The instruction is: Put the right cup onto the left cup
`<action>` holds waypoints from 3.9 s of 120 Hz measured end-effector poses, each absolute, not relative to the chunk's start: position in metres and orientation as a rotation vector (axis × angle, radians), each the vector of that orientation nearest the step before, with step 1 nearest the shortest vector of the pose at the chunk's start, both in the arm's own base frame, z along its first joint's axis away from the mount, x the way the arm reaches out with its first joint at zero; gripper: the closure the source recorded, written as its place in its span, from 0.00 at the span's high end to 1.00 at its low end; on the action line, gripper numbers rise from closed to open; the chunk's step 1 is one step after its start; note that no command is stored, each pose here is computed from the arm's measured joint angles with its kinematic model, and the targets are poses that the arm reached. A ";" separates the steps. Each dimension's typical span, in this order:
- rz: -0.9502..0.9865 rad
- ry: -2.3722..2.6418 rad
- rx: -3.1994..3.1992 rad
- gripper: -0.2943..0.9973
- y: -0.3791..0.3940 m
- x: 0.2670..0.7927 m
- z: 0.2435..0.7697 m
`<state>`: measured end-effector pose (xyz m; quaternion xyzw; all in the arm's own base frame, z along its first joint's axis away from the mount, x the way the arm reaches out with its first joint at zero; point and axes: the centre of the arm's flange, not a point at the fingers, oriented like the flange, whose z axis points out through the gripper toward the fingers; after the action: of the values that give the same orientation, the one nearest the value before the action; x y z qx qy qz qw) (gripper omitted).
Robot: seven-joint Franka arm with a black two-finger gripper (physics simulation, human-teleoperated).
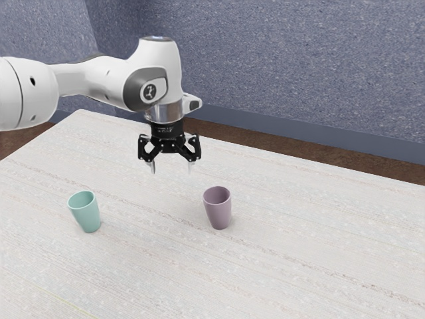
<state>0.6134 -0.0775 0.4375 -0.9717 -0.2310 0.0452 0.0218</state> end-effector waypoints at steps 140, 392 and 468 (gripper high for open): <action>-0.033 -0.240 -3.084 0.31 -0.109 0.662 0.313; 0.135 -1.041 -2.979 0.16 0.204 0.467 0.471; 0.186 -0.999 -3.013 0.16 0.228 0.503 0.442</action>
<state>0.5034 0.2278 0.4421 -0.9474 -0.3142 0.0586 -0.0189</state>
